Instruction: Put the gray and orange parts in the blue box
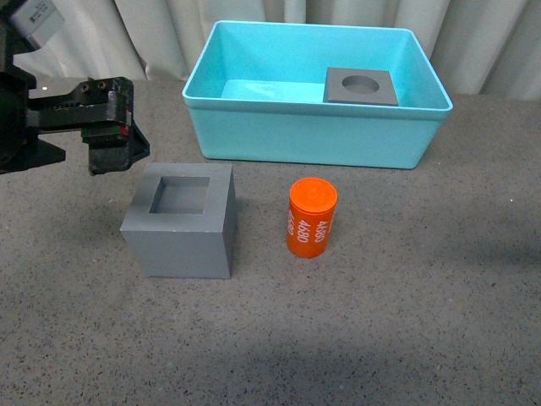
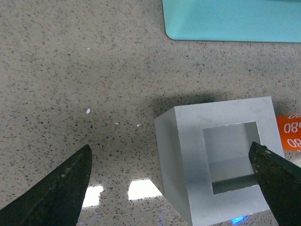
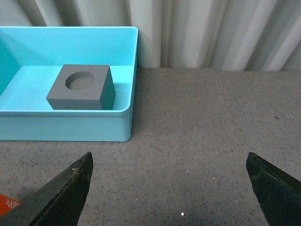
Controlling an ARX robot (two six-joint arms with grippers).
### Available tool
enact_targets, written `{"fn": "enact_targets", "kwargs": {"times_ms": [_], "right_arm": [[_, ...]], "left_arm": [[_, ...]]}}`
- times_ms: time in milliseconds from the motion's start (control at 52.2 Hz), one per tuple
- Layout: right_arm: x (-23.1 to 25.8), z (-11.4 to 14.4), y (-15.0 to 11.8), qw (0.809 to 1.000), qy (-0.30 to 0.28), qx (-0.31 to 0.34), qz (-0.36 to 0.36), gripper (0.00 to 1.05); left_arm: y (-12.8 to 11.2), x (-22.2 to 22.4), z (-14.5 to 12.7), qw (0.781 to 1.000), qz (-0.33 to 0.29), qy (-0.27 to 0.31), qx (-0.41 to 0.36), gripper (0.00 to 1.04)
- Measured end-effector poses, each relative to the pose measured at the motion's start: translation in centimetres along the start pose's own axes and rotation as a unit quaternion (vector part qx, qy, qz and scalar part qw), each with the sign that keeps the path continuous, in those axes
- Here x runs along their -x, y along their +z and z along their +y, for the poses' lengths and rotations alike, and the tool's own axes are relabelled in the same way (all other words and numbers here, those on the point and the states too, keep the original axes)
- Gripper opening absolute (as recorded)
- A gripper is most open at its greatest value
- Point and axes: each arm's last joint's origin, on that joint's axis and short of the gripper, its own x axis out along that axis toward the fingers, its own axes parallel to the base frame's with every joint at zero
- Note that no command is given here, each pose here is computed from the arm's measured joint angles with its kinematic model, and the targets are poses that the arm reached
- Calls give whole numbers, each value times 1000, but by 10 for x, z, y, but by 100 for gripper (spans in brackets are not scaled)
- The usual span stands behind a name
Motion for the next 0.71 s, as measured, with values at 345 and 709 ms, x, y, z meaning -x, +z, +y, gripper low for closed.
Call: {"fn": "enact_targets", "kwargs": {"times_ms": [345,709], "right_arm": [[0,0,0,1000,1,0,0,95],[0,0,0,1000,1,0,0,95]], "left_arm": [[-9,-36,0,998,53,12,14,98],[-11,-41,-8,997,73,6,11,50]]}}
